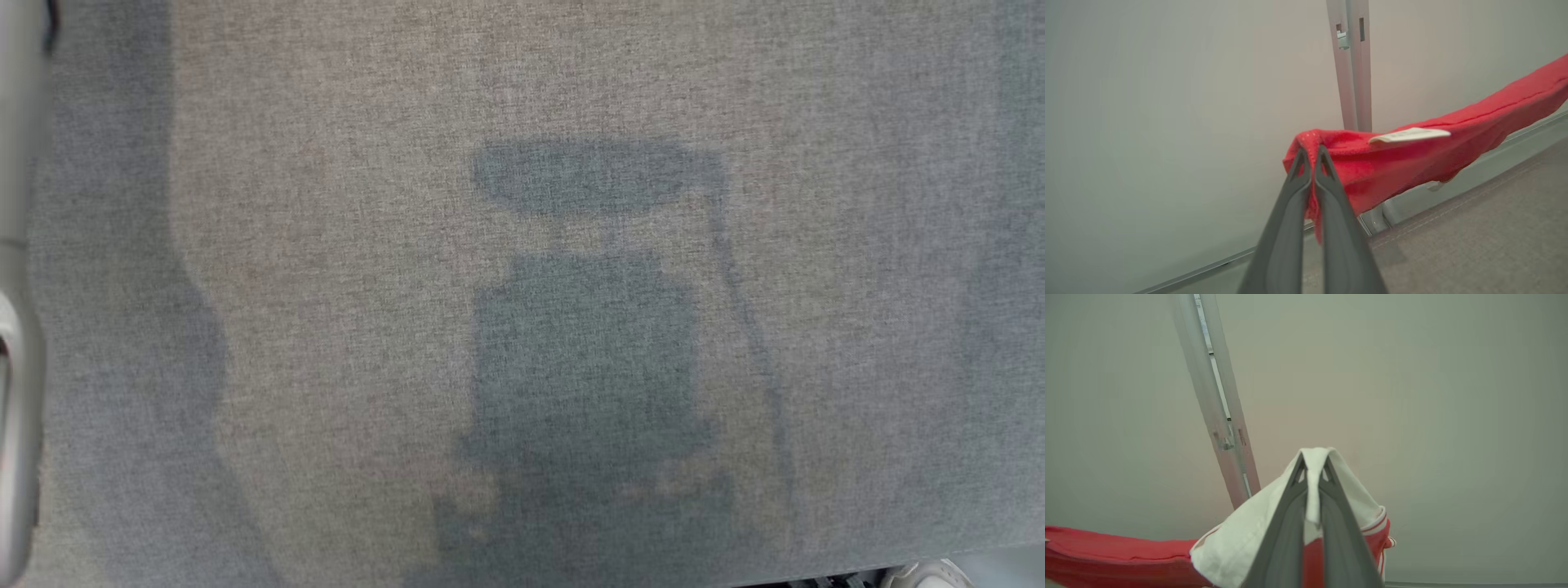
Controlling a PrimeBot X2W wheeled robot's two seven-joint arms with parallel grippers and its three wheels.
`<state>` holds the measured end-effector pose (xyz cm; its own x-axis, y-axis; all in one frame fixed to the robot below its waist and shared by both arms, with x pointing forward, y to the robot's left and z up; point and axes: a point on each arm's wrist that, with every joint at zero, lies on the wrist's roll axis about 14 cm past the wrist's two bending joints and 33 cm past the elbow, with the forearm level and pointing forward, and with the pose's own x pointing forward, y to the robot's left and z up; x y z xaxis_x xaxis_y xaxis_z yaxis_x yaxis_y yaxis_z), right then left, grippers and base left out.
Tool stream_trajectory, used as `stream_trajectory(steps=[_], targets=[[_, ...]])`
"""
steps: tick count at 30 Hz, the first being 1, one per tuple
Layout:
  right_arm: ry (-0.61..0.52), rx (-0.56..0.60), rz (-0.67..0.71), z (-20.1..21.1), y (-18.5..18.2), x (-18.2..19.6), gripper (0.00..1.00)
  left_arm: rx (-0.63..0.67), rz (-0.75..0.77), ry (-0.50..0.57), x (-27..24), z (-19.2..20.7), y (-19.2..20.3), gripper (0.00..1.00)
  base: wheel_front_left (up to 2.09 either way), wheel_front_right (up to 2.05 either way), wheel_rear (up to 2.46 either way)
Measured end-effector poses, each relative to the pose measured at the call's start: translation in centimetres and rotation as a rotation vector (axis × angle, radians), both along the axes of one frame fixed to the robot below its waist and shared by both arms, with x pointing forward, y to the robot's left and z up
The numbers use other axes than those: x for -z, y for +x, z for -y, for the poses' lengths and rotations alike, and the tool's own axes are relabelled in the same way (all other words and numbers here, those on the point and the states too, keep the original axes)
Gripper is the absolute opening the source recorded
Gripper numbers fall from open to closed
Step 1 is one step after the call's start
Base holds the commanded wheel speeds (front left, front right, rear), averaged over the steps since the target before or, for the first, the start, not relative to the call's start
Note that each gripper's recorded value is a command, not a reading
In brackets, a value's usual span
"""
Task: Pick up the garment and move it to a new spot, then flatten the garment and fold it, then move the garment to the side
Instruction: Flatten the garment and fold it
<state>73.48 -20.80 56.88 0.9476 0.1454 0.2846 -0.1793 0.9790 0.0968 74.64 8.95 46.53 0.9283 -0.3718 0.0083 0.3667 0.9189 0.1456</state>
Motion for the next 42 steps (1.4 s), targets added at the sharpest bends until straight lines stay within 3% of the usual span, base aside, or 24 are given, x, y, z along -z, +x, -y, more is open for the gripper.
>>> stream_trajectory(steps=[7,12,22,35,42], targets=[[0.059,-0.025,-0.209,0.9,-6.8,10.2,0.00,0.012,-0.157,-0.012,6.6,-0.8,-5.2,0.00,0.00,0.00,0.00],[0.130,-0.019,-0.360,1.5,-14.7,14.6,0.00,0.063,-0.240,-0.043,9.1,0.0,-12.1,0.00,0.00,0.00,0.00],[0.199,0.049,-0.467,2.1,-26.9,15.4,0.00,-0.020,-0.376,-0.221,9.7,-0.5,-24.4,0.00,0.00,0.00,0.00],[0.214,0.130,-0.577,3.8,-40.6,15.9,0.00,-0.150,-0.466,-0.260,9.4,-2.4,-38.9,0.00,0.00,0.00,0.00],[0.257,0.149,-0.628,3.7,-46.7,16.2,0.00,-0.184,-0.443,-0.351,7.2,-1.2,-43.1,0.00,0.00,0.00,0.00]])
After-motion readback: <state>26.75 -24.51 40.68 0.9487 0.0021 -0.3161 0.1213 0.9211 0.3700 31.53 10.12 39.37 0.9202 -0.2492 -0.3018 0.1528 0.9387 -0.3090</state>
